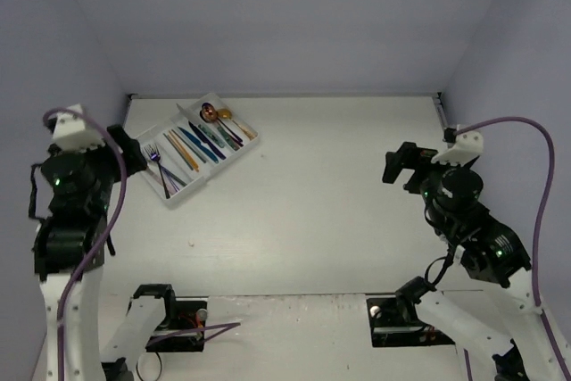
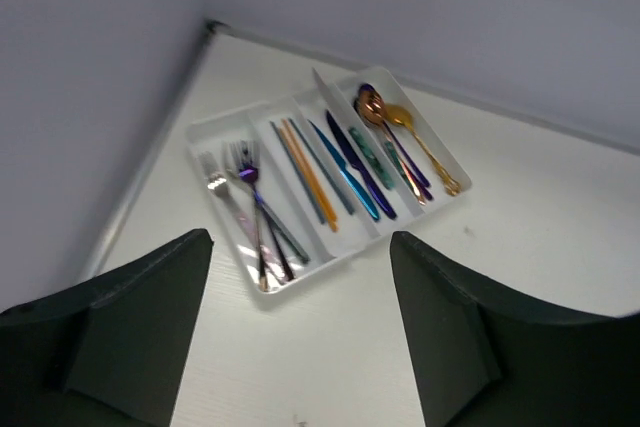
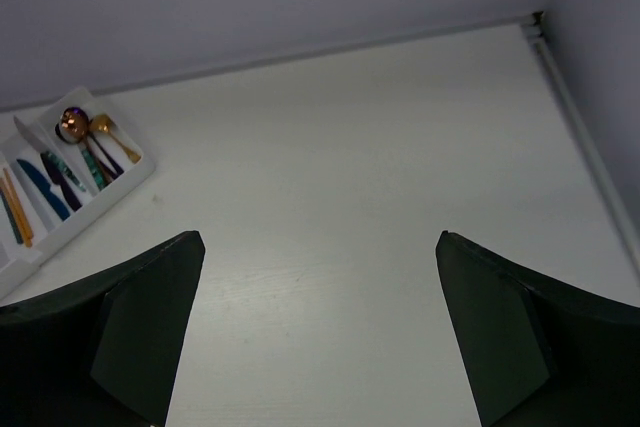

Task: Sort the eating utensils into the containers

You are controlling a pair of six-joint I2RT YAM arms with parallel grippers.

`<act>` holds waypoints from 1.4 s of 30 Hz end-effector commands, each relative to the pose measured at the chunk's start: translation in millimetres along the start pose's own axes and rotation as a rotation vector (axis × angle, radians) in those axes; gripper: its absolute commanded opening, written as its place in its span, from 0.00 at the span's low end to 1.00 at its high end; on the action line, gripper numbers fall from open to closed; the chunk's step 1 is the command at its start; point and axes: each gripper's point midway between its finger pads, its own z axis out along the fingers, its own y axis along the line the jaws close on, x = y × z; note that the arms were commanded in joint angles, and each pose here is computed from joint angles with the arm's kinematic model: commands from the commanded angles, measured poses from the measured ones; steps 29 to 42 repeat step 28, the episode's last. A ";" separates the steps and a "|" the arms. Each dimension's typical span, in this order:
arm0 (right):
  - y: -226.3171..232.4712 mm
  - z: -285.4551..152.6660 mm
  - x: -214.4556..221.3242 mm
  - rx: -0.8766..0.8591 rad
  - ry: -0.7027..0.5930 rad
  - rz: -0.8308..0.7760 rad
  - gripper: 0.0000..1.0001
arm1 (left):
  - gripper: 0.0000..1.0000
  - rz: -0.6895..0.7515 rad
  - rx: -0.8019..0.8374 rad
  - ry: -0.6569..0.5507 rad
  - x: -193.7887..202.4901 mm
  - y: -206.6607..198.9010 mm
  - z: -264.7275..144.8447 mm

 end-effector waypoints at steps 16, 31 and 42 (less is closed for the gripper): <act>-65.8 -39.3 -29.8 0.227 -0.177 -0.089 1.00 | 0.94 0.087 -0.337 -0.048 72.3 92.0 -121.9; -66.2 -45.5 -33.7 0.210 -0.196 -0.086 1.00 | 0.95 0.084 -0.363 -0.058 73.6 97.5 -127.4; -66.2 -45.5 -33.7 0.210 -0.196 -0.086 1.00 | 0.95 0.084 -0.363 -0.058 73.6 97.5 -127.4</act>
